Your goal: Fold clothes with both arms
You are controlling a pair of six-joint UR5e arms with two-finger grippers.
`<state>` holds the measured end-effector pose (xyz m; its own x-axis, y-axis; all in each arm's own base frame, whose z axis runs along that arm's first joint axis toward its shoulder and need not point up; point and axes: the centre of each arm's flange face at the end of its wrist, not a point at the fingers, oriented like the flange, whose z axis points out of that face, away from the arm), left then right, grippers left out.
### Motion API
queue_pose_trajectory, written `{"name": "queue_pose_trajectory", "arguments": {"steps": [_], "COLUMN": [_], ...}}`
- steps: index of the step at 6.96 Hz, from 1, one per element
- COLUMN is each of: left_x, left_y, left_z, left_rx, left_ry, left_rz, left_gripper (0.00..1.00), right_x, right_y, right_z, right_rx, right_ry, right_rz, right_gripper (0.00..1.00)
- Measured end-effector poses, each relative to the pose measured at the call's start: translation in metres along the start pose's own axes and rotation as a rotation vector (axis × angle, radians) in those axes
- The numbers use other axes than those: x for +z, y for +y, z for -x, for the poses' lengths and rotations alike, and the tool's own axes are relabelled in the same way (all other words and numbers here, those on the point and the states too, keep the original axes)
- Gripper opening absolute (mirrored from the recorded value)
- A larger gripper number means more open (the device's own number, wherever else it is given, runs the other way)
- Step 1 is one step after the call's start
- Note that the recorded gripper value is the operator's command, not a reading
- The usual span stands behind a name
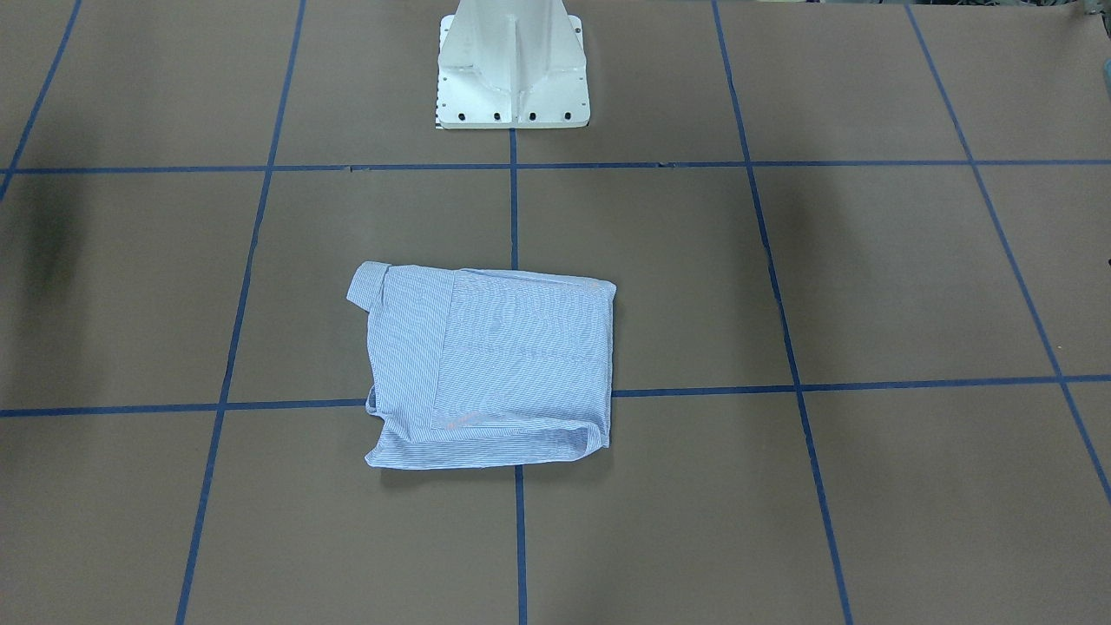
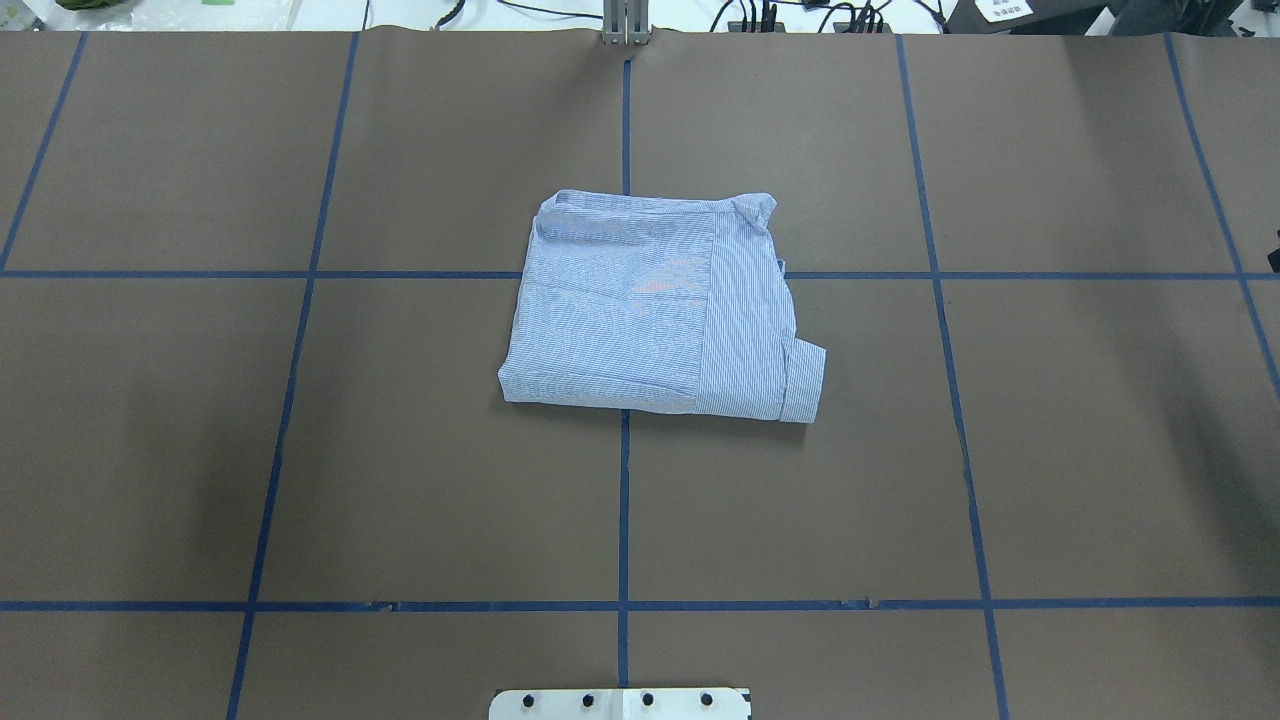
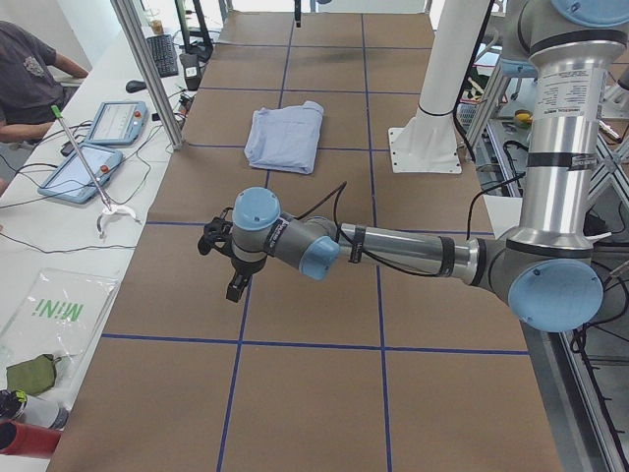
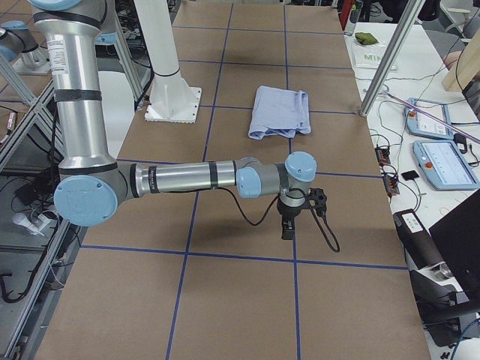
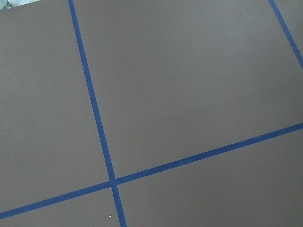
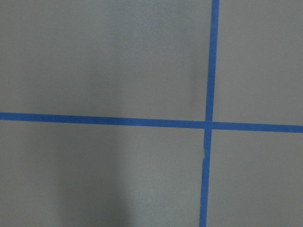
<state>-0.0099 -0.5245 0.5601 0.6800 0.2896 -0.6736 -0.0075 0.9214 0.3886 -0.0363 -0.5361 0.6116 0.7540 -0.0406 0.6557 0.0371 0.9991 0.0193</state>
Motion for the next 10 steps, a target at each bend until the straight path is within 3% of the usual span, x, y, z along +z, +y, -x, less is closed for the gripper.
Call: {"name": "queue_pose_trajectory", "arguments": {"steps": [4,8,10], "left_x": [-0.014,-0.017,-0.019], "left_y": [0.025,0.033,0.029], "left_z": [-0.013,-0.023,-0.028], "left_rx": [0.025,0.028,0.039], "left_ry": [0.018,0.115,0.125], "left_rz": [-0.018,-0.011,-0.017], "left_gripper": [0.99,0.99,0.99], "right_x": [0.014,0.002,-0.004], "right_y": [0.004,0.004,0.008], "right_z": [0.027,0.04,0.044], "right_rx": [-0.037,-0.06,-0.065], "right_ry": [-0.007,-0.023,-0.035], "right_rz": [0.03,0.008,0.004], "right_gripper": [1.0,1.0,1.0]}}
